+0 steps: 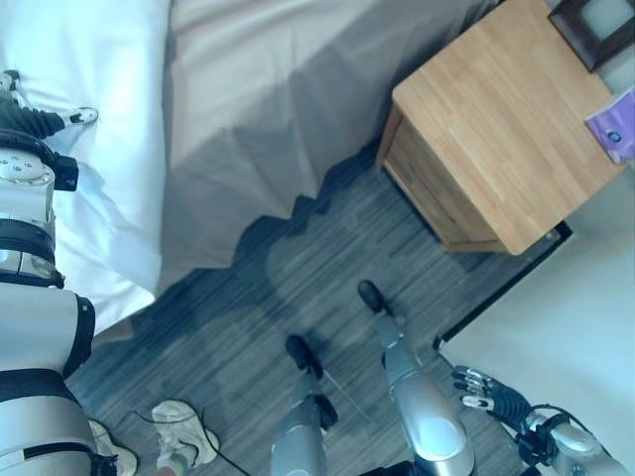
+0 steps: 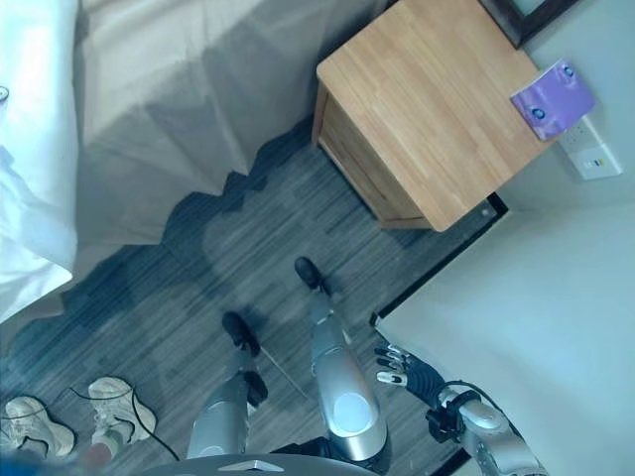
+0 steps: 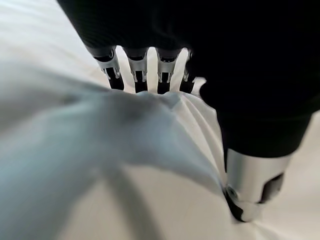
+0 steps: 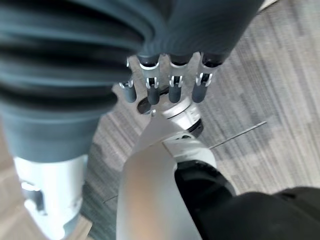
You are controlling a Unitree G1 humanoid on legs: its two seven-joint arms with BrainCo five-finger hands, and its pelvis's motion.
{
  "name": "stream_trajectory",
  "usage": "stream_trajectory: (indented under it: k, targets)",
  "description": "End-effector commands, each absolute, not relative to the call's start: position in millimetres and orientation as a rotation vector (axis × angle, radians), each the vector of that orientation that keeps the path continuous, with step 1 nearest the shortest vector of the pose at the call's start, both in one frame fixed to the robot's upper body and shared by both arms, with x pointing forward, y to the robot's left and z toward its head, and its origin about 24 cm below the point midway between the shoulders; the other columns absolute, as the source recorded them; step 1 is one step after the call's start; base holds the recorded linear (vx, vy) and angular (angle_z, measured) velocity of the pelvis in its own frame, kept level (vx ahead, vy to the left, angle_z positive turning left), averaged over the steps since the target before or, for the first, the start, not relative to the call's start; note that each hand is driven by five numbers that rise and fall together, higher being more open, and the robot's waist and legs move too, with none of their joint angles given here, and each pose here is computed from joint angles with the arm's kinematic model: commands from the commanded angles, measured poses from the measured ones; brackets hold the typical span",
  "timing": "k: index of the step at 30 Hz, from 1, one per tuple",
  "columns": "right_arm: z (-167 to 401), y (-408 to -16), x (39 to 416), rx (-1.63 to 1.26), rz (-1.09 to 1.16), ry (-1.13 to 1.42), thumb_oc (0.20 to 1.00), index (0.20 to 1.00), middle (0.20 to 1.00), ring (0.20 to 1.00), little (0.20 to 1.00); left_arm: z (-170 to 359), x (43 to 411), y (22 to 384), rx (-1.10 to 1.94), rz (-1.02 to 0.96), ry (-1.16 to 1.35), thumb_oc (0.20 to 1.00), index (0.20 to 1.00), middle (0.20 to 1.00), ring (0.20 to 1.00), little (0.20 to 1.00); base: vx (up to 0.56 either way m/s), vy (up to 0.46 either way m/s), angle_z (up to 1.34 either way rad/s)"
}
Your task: Making the bed.
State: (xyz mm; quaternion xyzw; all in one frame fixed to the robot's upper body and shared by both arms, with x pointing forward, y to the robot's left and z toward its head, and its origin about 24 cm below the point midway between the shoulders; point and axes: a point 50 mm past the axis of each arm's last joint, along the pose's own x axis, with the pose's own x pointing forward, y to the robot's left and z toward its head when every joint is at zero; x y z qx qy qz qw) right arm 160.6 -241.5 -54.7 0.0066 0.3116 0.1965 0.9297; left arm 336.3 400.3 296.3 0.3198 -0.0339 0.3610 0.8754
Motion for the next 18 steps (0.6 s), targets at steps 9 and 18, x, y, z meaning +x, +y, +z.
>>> stream_trajectory:
  k: [9,18]
  targets:
    - [-47.0,-228.3,177.7,0.043,0.409,0.555,1.0,1.0,1.0,1.0,1.0,318.8,355.8,365.7,0.682,0.624,-0.195,0.2,0.2,0.2,0.2,0.2,-0.01,0.002,0.0]
    - [-46.7,-230.0,178.6,-0.004,0.42,0.545,1.0,1.0,1.0,1.0,1.0,346.4,388.0,262.8,0.608,0.308,-0.505,0.2,0.2,0.2,0.2,0.2,0.0,-0.003,0.02]
